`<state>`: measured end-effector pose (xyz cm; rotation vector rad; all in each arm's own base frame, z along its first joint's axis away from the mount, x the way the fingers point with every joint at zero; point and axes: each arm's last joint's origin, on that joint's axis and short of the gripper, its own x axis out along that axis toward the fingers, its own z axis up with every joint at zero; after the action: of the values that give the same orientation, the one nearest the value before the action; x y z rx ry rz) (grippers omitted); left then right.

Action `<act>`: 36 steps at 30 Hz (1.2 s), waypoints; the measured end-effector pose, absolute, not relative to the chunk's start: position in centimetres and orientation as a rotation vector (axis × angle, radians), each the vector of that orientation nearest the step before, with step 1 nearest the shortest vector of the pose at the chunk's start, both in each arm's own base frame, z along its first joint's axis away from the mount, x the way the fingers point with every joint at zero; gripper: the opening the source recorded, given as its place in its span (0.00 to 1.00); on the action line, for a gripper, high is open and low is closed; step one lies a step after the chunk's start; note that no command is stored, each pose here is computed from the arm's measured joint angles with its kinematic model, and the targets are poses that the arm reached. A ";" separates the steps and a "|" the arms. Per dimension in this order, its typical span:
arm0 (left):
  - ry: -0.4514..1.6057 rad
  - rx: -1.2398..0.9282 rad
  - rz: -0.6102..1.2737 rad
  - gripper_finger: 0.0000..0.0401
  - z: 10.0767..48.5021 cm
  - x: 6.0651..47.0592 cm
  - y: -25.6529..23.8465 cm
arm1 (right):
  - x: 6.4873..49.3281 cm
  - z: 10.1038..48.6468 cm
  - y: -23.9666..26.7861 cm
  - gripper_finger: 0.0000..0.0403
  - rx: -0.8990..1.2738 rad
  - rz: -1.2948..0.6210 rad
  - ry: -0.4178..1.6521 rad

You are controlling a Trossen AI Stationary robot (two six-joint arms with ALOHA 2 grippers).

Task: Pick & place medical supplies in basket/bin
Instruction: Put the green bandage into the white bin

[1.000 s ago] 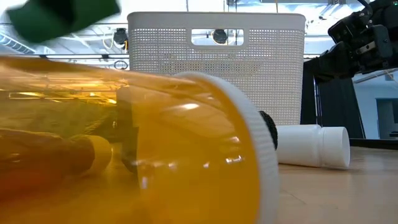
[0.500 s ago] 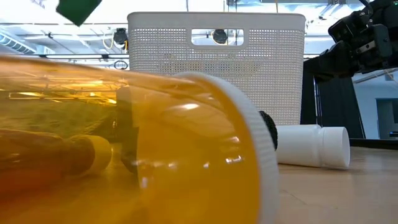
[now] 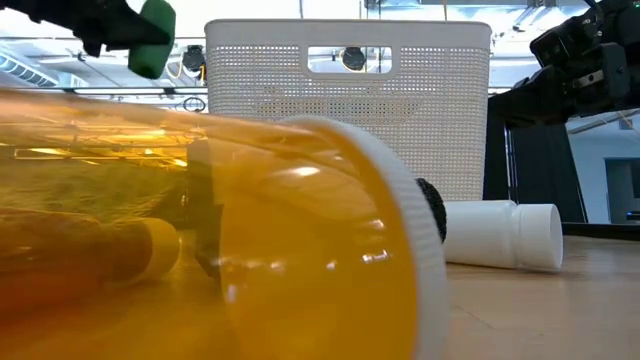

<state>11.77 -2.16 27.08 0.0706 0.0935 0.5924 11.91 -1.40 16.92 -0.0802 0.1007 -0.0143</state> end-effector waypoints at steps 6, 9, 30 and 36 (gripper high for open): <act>-0.010 0.126 0.629 0.20 29.3 12.7 -0.9 | 12.0 16.9 -1.4 0.00 -0.108 -0.027 0.026; -0.029 0.170 0.635 0.17 30.5 13.8 0.0 | 11.9 17.2 -1.7 0.00 -0.152 -0.118 -0.008; 0.337 0.052 0.015 0.16 34.3 37.1 8.5 | 11.8 17.6 -2.2 0.00 -0.249 -0.312 -0.022; 0.428 -0.072 -0.094 0.15 31.3 41.6 9.2 | 11.8 17.4 -2.2 0.00 -0.212 -0.307 -0.003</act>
<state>41.58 9.19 31.25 -0.0719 0.4282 -0.0936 11.80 -2.22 17.36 -0.2116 -0.0031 -0.3069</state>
